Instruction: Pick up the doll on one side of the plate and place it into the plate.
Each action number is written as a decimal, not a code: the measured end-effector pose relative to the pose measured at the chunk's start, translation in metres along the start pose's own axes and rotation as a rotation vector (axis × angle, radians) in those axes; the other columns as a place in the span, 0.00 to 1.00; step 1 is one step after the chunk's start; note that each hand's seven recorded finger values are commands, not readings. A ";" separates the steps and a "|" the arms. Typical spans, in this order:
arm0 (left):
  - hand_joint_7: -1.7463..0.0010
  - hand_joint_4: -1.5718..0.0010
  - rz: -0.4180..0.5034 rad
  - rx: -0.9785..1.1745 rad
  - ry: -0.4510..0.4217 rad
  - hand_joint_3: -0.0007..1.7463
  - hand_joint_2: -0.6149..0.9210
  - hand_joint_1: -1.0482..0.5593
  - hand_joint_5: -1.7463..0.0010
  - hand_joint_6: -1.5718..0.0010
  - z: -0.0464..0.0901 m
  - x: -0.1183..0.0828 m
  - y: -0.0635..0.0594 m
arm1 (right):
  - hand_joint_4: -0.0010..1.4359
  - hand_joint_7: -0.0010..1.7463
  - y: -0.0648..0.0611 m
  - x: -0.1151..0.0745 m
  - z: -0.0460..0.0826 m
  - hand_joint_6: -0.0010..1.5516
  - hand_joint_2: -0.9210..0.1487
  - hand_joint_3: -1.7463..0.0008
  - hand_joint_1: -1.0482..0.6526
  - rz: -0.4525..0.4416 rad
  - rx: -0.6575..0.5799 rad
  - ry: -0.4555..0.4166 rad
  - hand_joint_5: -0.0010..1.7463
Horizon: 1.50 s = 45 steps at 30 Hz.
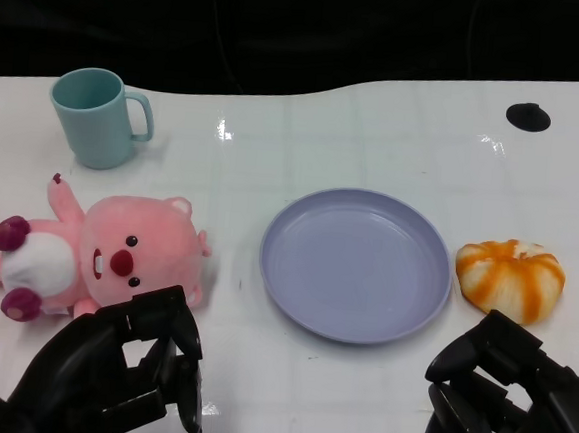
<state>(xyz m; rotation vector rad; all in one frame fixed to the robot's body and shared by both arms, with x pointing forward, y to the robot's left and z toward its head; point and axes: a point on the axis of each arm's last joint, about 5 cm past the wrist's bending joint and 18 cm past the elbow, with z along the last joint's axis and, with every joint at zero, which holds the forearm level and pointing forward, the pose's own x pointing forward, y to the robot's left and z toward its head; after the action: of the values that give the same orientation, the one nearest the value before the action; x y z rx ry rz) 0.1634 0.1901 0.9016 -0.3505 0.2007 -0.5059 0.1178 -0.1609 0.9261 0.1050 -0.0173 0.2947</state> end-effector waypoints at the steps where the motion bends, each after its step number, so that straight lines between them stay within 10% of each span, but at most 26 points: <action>1: 0.06 0.50 0.000 0.000 0.000 0.50 0.83 0.39 0.00 0.59 0.000 0.000 0.000 | 0.39 0.93 0.000 0.000 0.000 0.28 0.00 0.67 0.41 0.000 0.000 0.000 1.00; 29: 0.05 0.51 0.005 -0.013 0.013 0.50 0.83 0.40 0.00 0.59 0.000 0.000 0.001 | 0.39 0.93 0.000 0.000 0.000 0.29 0.00 0.68 0.41 0.002 -0.005 0.000 1.00; 45: 0.32 0.59 0.038 -0.012 -0.071 0.58 0.78 0.44 0.03 0.57 0.002 -0.001 0.001 | 0.39 0.92 0.000 0.000 0.000 0.29 0.00 0.67 0.41 0.003 -0.013 0.001 1.00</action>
<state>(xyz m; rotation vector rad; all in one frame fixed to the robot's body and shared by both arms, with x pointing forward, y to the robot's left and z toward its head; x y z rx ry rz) 0.1637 0.1917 0.9032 -0.3752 0.1415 -0.4539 0.1183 -0.1612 0.9261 0.0919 -0.0181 0.2973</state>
